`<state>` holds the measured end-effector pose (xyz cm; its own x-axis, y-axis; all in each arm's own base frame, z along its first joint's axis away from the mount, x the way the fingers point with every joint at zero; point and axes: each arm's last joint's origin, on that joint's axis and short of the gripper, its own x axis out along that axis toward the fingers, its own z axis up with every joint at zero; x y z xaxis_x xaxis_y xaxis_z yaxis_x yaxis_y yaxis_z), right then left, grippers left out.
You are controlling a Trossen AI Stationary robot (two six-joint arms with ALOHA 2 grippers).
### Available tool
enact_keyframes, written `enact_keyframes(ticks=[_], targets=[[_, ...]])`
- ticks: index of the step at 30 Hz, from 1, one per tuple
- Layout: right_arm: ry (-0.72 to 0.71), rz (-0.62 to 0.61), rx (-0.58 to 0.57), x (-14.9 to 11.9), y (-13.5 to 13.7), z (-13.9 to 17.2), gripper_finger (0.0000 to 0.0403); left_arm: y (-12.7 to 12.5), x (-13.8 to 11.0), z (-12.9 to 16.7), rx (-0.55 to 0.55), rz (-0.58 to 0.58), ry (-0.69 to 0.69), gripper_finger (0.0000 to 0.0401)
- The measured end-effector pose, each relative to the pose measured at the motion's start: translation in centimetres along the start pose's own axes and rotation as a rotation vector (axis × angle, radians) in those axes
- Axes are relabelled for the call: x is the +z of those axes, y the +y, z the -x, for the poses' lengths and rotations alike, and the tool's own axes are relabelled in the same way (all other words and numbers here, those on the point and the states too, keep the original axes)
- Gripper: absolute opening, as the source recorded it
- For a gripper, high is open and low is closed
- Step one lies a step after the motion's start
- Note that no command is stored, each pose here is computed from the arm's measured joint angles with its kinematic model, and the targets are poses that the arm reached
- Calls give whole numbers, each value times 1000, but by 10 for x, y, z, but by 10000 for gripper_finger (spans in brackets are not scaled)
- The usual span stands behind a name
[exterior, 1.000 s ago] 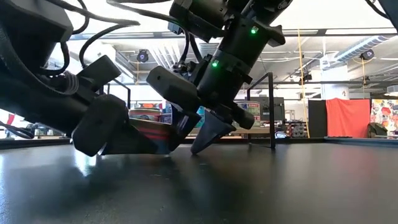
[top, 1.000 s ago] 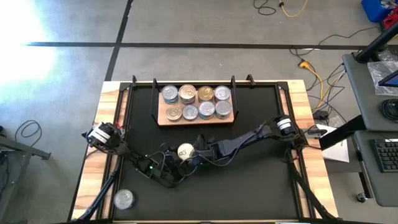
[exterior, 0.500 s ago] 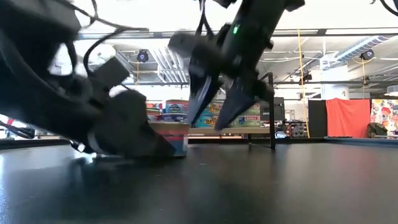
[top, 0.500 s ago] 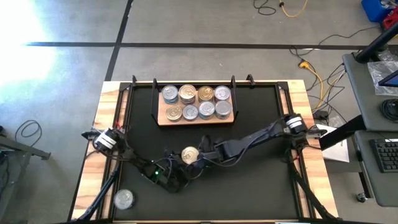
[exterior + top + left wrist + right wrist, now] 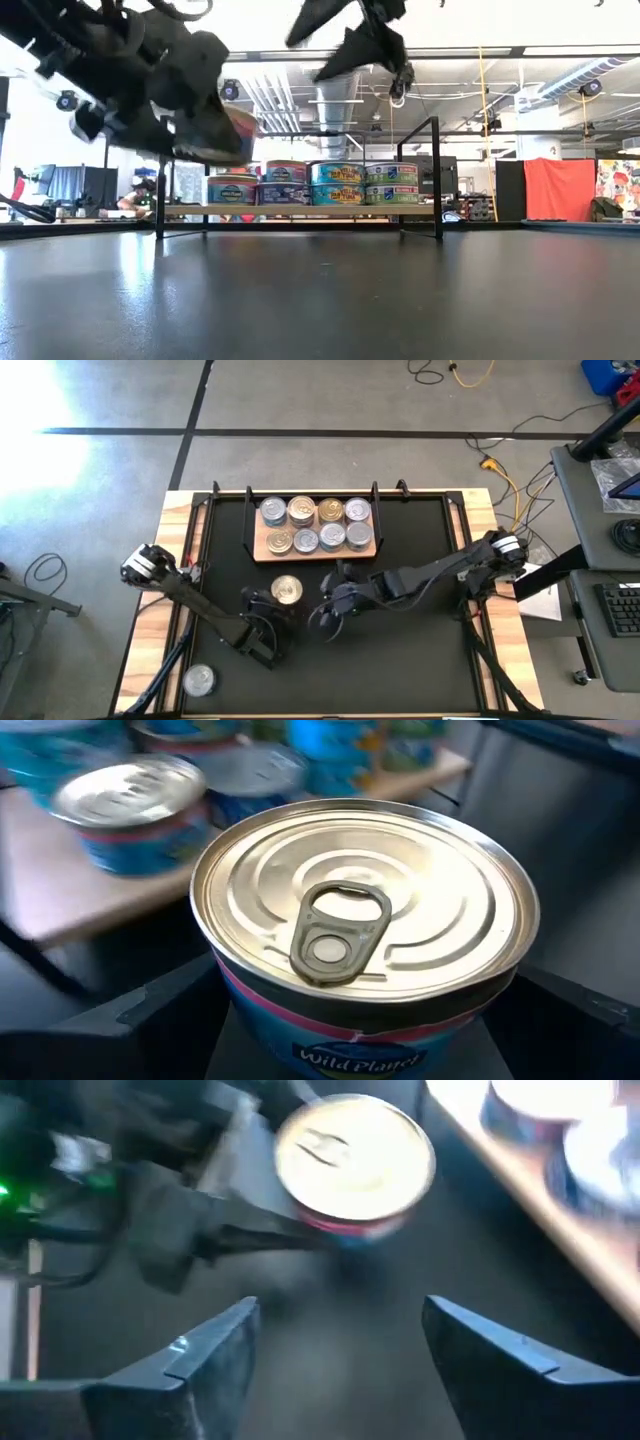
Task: Stack canned seafood by type on shelf
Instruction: Stack the blue-pink tuna can on top of the other blue-pink tuna can on the shelf
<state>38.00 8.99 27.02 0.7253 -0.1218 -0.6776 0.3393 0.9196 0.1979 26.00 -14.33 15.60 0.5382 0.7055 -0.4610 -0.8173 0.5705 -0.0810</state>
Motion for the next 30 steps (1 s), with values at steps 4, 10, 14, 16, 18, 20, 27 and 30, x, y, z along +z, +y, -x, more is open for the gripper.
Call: enact_keyframes(ticks=[4, 10, 14, 16, 18, 20, 27, 30], targets=[[-109, 95, 90, 20, -3, 3, 221, 11, 14, -2, 71, 44, -24, 366], [-239, 152, 243, 46, -14, -1, 127, 18, 22, -23, 156, 198, -49, 366], [-228, 155, 176, 54, -40, -14, 61, 22, 28, -40, 215, 248, -63, 366], [-220, 175, 164, 59, -54, -21, 29, 24, 31, -47, 242, 238, -73, 366], [-220, 201, 189, 64, -66, -26, 15, 26, 34, -52, 260, 234, -88, 366], [-210, 221, 222, 68, -77, -29, 13, 27, 37, -56, 274, 239, -104, 366], [-224, 331, 211, 79, -117, -39, 9, 35, 46, -72, 334, 269, -118, 366], [-228, 393, 257, 82, -128, -47, 9, 38, 51, -79, 364, 285, -112, 366]])
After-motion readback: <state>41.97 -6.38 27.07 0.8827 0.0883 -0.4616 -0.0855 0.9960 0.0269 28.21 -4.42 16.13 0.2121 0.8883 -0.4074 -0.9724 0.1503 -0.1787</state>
